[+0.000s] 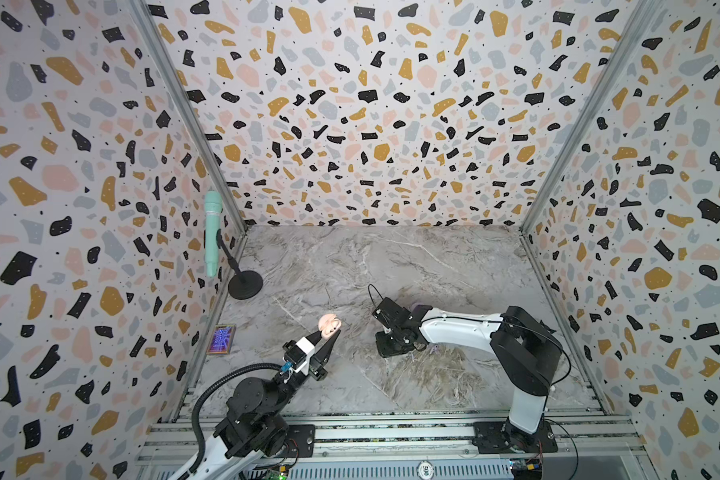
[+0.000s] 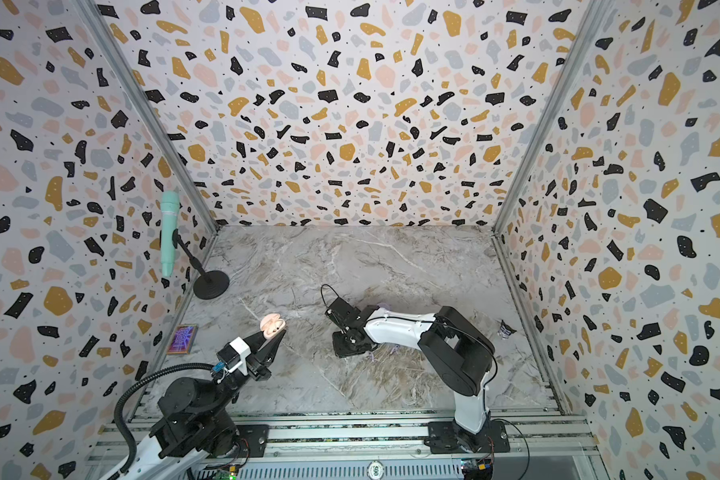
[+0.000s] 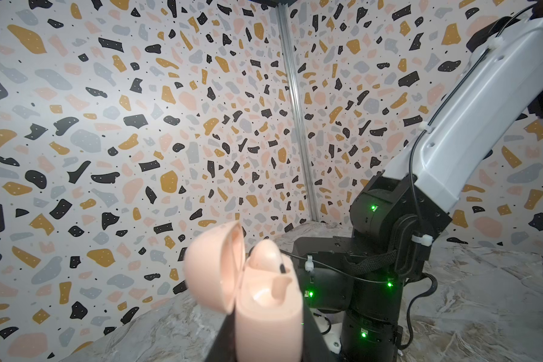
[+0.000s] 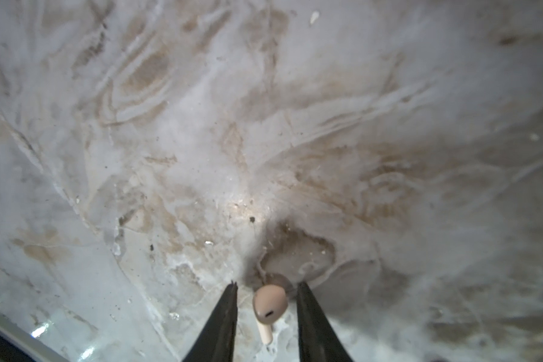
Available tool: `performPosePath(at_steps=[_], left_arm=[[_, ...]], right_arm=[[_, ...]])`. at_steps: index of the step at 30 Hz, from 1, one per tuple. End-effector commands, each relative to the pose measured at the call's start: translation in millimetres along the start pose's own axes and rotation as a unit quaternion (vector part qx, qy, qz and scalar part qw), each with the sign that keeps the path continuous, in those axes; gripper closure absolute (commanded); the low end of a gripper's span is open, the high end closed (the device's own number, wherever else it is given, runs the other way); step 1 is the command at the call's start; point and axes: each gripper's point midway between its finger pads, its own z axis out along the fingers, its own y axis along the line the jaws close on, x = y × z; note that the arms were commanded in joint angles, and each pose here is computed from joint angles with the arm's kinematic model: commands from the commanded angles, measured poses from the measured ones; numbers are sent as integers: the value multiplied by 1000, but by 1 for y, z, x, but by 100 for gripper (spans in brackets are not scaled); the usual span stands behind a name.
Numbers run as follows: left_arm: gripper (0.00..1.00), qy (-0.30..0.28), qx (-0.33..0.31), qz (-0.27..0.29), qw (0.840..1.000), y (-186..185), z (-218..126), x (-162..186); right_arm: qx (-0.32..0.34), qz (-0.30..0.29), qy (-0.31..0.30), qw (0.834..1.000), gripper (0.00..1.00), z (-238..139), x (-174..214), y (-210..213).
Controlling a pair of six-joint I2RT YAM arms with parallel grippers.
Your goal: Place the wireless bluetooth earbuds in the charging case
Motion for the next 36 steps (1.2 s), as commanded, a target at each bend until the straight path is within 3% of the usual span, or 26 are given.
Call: performPosePath(at_steps=[1, 14, 24, 36], left_arm=[[100, -17, -3, 3, 1000, 1, 0, -7], [100, -15, 1, 1, 1000, 0, 1, -6], [100, -15, 1, 2, 1000, 0, 0, -6], [100, -17, 2, 1, 1000, 0, 0, -7]], right_arm=[[14, 12, 26, 999, 67, 11, 10, -12], [-3, 33, 30, 999, 69, 7, 13, -18], [61, 6, 17, 998, 69, 1, 15, -24], [45, 8, 35, 998, 71, 12, 26, -16]])
